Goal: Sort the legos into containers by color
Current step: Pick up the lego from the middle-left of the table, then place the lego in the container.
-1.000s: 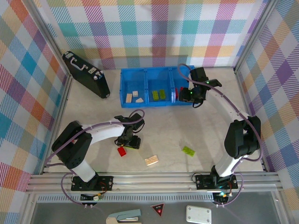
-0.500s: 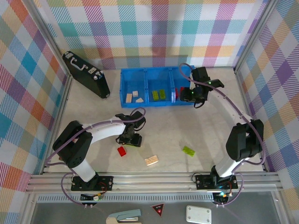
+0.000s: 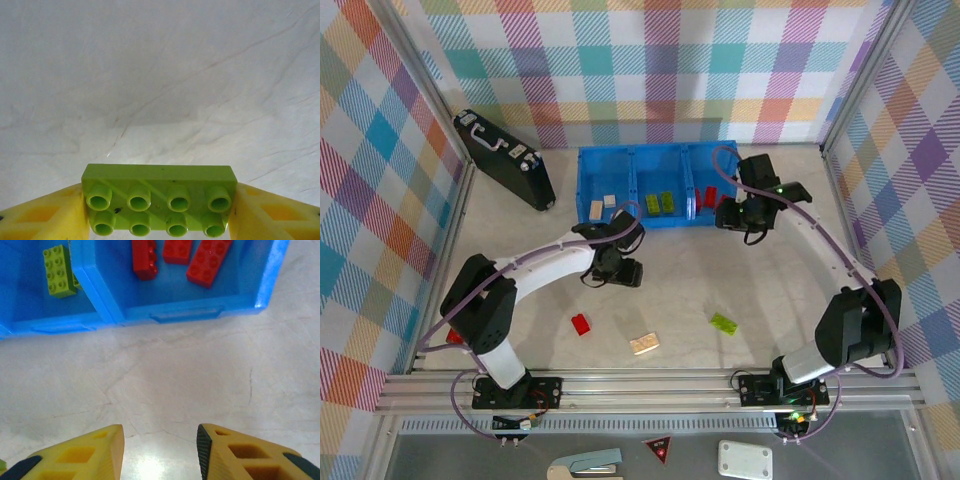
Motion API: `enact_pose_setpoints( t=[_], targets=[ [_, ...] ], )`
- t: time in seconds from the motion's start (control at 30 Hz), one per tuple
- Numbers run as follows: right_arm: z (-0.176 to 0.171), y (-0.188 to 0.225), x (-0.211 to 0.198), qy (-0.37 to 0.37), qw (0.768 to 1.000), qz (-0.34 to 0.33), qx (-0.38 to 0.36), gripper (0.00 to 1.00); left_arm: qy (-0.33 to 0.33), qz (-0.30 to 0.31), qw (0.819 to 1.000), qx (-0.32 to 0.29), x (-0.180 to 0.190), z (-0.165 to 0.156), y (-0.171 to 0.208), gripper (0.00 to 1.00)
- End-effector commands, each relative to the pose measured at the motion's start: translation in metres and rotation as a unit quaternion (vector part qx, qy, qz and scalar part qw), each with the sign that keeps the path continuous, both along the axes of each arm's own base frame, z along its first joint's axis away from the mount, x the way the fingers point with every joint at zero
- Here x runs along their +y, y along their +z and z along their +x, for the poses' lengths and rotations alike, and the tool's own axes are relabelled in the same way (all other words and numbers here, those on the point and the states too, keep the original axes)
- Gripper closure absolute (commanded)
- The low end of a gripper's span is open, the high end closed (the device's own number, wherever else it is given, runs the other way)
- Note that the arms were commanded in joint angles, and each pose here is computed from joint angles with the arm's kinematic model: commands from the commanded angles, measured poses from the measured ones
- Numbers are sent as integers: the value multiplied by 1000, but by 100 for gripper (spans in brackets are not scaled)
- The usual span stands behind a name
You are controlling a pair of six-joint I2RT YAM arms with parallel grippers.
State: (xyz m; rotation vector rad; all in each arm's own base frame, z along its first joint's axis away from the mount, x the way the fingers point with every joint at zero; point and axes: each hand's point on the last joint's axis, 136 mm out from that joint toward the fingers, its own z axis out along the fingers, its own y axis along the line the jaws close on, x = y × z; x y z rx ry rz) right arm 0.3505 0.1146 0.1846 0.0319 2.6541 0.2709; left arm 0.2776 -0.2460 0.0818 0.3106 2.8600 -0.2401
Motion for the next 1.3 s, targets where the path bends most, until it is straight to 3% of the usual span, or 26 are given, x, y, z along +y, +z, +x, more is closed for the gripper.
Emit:
enact_pose_setpoints(
  t=[0.0,0.5,1.0,1.27],
  targets=[
    [-13,5,-8,-7,1000,-12,-2,55,-6,-39,999,-25,-26,17,17,37],
    [-30,20,-18,-14,1000,-22,-17,56,1,-106,982,-157,-92,109,83,38],
    [-43,31,-27,-23,999,-26,-29,56,73,-82,940,-322,-107,208,92,39],
    [-47,32,-28,-25,999,-25,-26,56,104,-69,928,-351,-102,250,75,38]
  ],
)
